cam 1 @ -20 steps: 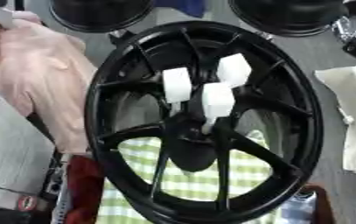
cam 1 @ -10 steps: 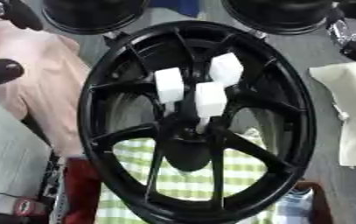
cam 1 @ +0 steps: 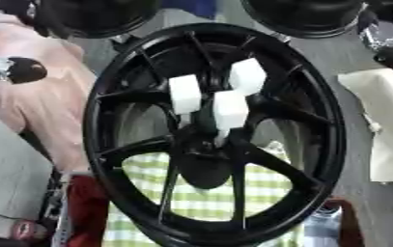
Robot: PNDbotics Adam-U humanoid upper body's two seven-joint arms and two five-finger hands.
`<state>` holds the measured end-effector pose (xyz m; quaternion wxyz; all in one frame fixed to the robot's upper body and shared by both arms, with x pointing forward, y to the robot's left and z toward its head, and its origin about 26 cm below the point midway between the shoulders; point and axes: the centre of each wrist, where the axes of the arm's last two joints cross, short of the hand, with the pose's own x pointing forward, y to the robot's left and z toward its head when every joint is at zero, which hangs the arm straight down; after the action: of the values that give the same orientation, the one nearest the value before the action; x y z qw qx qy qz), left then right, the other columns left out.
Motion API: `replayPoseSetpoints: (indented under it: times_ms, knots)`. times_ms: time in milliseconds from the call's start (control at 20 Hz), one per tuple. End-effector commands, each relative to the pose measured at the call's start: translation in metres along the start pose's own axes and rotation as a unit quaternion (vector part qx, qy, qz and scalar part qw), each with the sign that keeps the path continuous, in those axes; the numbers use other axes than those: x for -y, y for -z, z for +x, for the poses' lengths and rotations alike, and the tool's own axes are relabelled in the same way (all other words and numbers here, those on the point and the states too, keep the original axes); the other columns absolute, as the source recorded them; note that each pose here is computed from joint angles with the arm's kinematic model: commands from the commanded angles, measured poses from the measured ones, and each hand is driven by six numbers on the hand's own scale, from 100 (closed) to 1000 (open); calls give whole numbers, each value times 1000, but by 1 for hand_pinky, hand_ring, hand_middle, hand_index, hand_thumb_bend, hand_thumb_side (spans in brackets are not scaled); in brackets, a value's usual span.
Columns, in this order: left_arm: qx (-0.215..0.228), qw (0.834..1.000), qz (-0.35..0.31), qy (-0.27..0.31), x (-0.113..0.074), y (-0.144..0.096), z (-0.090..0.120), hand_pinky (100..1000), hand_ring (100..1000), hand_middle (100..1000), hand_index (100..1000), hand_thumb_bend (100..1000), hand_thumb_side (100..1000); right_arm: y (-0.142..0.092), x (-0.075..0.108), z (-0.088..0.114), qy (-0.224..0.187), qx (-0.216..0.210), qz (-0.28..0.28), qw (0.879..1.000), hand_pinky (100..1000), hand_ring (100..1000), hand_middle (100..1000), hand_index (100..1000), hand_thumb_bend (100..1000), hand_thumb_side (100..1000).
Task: Pull the pin out of the wheel hub.
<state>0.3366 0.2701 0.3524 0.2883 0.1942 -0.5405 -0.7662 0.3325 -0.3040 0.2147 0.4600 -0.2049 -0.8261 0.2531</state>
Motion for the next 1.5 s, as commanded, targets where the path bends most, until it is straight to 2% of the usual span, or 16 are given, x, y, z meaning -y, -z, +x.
replayPoseSetpoints:
  times_ms: [50, 100, 300, 550, 800, 1050, 1300, 1500]
  knots:
    - [-4, 1000, 8, 7, -7, 9, -6, 827, 788, 807, 879, 430, 870, 4, 8, 6, -13, 12, 0, 1000, 903, 782, 790, 788, 146, 454]
    - [-2, 1000, 11, 3, -7, 14, -7, 827, 786, 805, 879, 457, 872, 4, 7, 6, -12, 11, 0, 1000, 903, 782, 790, 788, 145, 455]
    - [7, 1000, 4, -10, -9, 34, -2, 826, 786, 805, 880, 444, 858, 4, 6, 5, -10, 10, 2, 1000, 904, 783, 791, 789, 143, 456]
    - [51, 998, -10, 19, -15, 50, 7, 834, 799, 814, 884, 433, 817, 6, 5, 6, -7, 13, 4, 1000, 904, 783, 792, 789, 140, 457]
    - [107, 993, -19, 39, -14, 59, 2, 856, 818, 834, 907, 448, 701, 8, 2, 7, -2, 18, 7, 1000, 905, 783, 792, 790, 129, 450]
    - [138, 989, -22, 49, -17, 66, -1, 863, 823, 834, 906, 450, 592, 9, 1, 8, 2, 20, 8, 1000, 906, 783, 793, 790, 134, 459]
    - [164, 984, -23, 67, -20, 76, 4, 867, 825, 826, 883, 391, 419, 11, -1, 10, 7, 24, 10, 1000, 907, 784, 794, 791, 130, 463]
    - [176, 981, -19, 82, -23, 78, 8, 861, 815, 815, 871, 334, 313, 11, -3, 9, 10, 23, 13, 1000, 907, 784, 795, 791, 128, 466]
